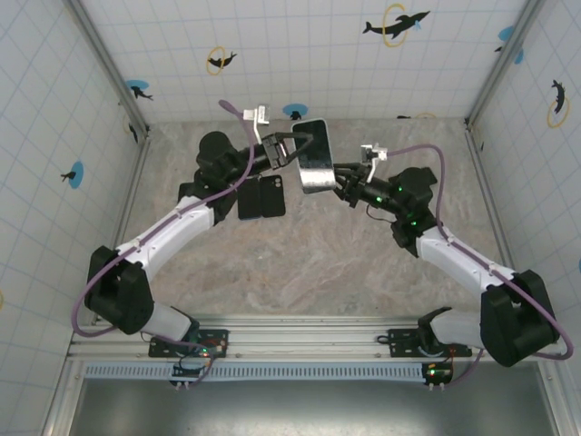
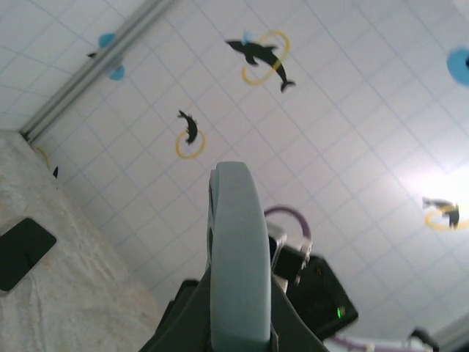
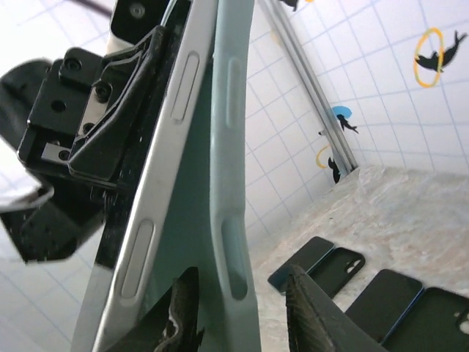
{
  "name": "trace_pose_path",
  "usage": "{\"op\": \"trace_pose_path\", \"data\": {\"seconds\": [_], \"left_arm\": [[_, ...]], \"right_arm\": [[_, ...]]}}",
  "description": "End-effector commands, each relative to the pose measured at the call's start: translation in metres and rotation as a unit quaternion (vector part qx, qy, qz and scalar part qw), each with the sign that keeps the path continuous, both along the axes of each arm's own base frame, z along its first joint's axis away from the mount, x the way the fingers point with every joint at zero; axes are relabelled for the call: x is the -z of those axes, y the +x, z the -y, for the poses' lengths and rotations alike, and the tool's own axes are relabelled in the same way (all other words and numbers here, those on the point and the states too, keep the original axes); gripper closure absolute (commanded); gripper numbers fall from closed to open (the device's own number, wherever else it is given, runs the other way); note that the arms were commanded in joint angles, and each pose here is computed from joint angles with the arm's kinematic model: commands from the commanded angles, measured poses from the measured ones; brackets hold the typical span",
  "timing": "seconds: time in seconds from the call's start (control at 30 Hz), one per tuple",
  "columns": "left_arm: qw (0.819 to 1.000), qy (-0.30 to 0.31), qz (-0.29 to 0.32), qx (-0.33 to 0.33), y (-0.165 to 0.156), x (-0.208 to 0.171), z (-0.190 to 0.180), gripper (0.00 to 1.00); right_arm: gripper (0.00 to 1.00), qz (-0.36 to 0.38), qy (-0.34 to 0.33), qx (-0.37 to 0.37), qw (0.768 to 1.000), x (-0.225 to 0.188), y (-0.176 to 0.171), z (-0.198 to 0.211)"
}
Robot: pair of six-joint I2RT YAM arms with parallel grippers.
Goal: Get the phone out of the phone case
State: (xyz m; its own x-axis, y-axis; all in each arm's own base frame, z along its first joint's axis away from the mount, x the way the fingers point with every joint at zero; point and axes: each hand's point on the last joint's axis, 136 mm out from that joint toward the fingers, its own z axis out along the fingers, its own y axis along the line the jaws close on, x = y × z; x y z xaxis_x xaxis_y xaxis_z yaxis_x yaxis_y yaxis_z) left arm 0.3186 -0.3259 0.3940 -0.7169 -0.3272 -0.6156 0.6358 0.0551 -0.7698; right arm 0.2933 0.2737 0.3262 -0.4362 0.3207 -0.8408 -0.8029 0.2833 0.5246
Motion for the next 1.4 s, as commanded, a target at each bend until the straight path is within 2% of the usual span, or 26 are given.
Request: {"op": "trace_pose_path", "data": {"seconds": [0.0,0.07,0.2,0.4,0.5,0.7,0.8,0.87,0.97,1.03,1.17,1.37], "left_arm": [[0.989,-0.081,-0.093,-0.087,0.030,0.002,-0.014,1.00],[0.983,-0.090,-0.126,-0.101,0.035,0.009,-0.018,1.00],[0.977,-0.089,-0.152,-0.117,0.037,0.014,-0.017,1.00],[0.962,-0.099,-0.191,-0.167,0.043,0.028,-0.031,1.00],[0.964,-0.103,-0.198,-0.143,0.040,0.030,-0.023,1.00],[0.965,-0.083,-0.204,-0.142,0.041,0.039,-0.020,1.00],[0.967,-0.070,-0.201,-0.140,0.043,0.041,-0.018,0.94],[0.968,-0.068,-0.198,-0.136,0.043,0.039,-0.018,0.83],[0.970,-0.058,-0.197,-0.131,0.046,0.040,-0.018,0.80],[0.970,-0.054,-0.195,-0.132,0.047,0.040,-0.019,0.72],[0.971,-0.053,-0.193,-0.128,0.047,0.035,-0.019,0.64],[0.972,-0.042,-0.184,-0.141,0.048,0.026,-0.021,0.40]], "right_arm": [[0.63,-0.030,0.125,-0.024,0.991,-0.052,-0.023,-0.005],[0.64,-0.080,0.161,-0.010,0.984,-0.051,-0.017,-0.003],[0.66,-0.151,0.231,-0.007,0.961,-0.054,-0.015,-0.005],[0.68,-0.189,0.246,-0.020,0.950,-0.052,-0.020,-0.017],[0.74,-0.196,0.259,-0.007,0.946,-0.052,-0.016,-0.011],[0.85,-0.206,0.271,-0.012,0.940,-0.055,-0.014,-0.007],[0.87,-0.206,0.278,-0.011,0.938,-0.057,-0.014,-0.004],[0.88,-0.204,0.280,-0.013,0.938,-0.058,-0.014,-0.003],[0.90,-0.200,0.284,-0.012,0.938,-0.059,-0.014,0.000],[0.91,-0.202,0.287,-0.010,0.936,-0.059,-0.014,0.001],[0.92,-0.205,0.296,-0.009,0.933,-0.058,-0.012,0.003],[0.92,-0.206,0.298,0.007,0.932,-0.054,-0.006,0.006]]}}
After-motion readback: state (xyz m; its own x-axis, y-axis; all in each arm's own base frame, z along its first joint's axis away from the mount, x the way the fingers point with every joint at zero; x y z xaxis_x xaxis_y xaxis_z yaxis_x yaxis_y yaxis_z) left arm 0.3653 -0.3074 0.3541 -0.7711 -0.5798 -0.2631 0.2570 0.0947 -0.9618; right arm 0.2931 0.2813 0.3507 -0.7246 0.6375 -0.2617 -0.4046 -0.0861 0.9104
